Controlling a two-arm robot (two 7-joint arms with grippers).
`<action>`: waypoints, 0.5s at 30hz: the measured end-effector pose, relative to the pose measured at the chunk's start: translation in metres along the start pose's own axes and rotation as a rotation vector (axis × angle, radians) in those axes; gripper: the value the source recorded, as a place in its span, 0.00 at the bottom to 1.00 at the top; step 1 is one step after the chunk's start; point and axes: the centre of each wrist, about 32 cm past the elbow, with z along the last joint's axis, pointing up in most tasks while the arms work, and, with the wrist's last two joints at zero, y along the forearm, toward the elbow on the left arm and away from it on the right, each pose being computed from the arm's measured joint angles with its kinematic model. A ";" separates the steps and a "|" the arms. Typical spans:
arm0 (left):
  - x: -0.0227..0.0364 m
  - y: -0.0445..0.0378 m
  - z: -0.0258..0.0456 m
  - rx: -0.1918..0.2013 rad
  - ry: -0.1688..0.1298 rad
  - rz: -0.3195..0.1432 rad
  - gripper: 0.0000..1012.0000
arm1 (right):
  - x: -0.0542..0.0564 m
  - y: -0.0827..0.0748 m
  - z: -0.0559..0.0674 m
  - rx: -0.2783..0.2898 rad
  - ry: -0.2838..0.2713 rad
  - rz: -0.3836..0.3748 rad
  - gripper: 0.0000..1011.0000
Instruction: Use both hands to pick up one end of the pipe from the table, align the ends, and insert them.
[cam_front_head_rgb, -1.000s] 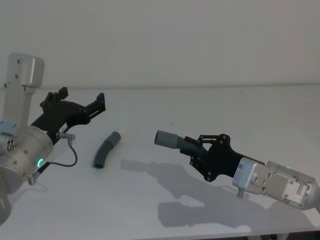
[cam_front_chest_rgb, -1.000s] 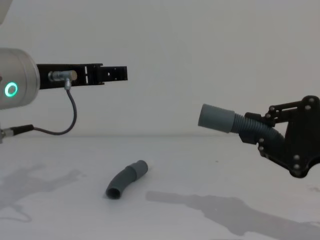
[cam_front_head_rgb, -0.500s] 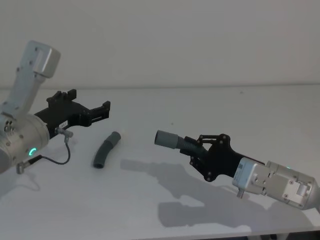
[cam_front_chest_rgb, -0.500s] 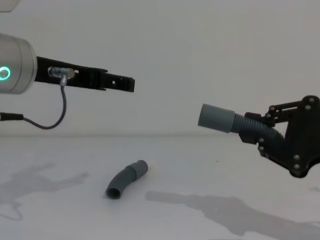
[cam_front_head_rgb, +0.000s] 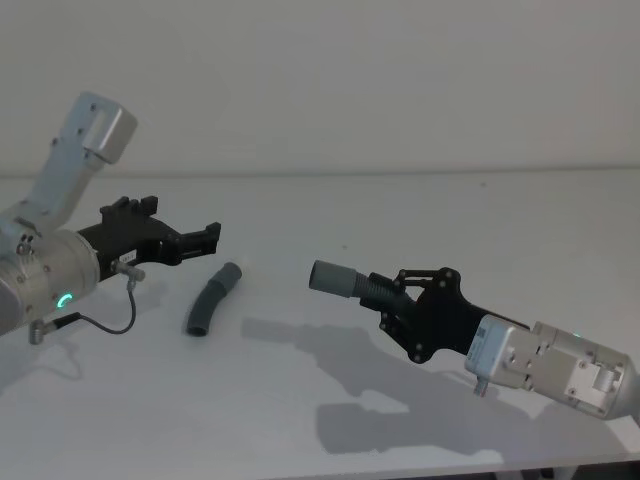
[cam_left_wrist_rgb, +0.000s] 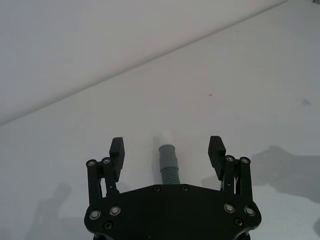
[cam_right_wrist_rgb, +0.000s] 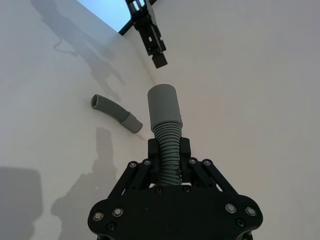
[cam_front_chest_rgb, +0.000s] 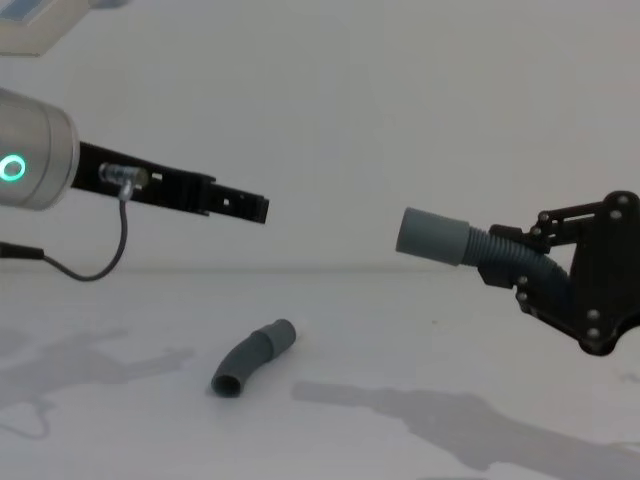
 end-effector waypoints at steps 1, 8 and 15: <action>0.0002 -0.0007 -0.0007 0.003 0.001 -0.001 0.99 | 0.000 0.000 0.000 0.000 0.000 0.000 0.20; -0.0002 -0.0088 -0.0081 0.023 0.016 -0.010 0.99 | 0.000 0.000 0.000 0.000 0.000 0.000 0.20; -0.0029 -0.0182 -0.0165 0.038 0.025 -0.024 0.99 | 0.000 0.000 0.000 0.000 0.000 0.000 0.20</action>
